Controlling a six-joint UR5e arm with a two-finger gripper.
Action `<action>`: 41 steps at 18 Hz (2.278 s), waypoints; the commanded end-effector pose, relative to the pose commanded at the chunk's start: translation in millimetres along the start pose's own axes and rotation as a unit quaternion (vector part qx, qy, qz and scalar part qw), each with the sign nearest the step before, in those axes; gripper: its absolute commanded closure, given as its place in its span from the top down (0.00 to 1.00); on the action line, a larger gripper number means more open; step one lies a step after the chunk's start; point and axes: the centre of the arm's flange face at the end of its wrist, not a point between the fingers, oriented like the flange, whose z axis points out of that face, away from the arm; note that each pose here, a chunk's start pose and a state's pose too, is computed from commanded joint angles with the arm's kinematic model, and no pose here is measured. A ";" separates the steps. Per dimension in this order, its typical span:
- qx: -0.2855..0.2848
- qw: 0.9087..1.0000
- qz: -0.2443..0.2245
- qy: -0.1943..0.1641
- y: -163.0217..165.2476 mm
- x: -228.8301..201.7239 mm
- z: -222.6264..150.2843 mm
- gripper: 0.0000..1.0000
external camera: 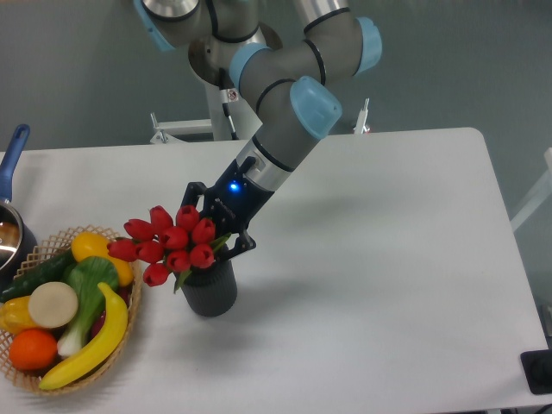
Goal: Pick up the flowers from the vase
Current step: 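Close the gripper around the tulip stems at the vase rim, then lift the gripped tulips upward, drawing the stems out of the vase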
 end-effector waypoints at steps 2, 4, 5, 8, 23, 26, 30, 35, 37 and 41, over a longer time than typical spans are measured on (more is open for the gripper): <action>0.005 1.000 0.000 0.001 -1.0 0.8 -1.3 0.39; 0.017 1.000 -0.006 0.004 -1.1 0.7 -3.4 0.40; 0.023 1.000 -0.007 0.005 -2.2 1.6 -4.7 0.40; 0.038 0.999 -0.010 0.006 -6.6 2.9 -9.3 0.40; 0.079 0.996 -0.043 -0.026 -32.4 8.9 -62.3 0.40; 0.088 0.994 -0.050 -0.031 -40.3 9.8 -72.0 0.40; 0.098 0.993 -0.063 -0.034 -50.5 6.7 -81.7 0.40; 0.110 0.989 -0.093 -0.038 -68.0 2.5 -95.2 0.40; 0.119 0.988 -0.091 -0.036 -74.1 4.2 -99.3 0.40; 0.127 0.986 -0.100 -0.047 -79.8 7.4 -116.3 0.40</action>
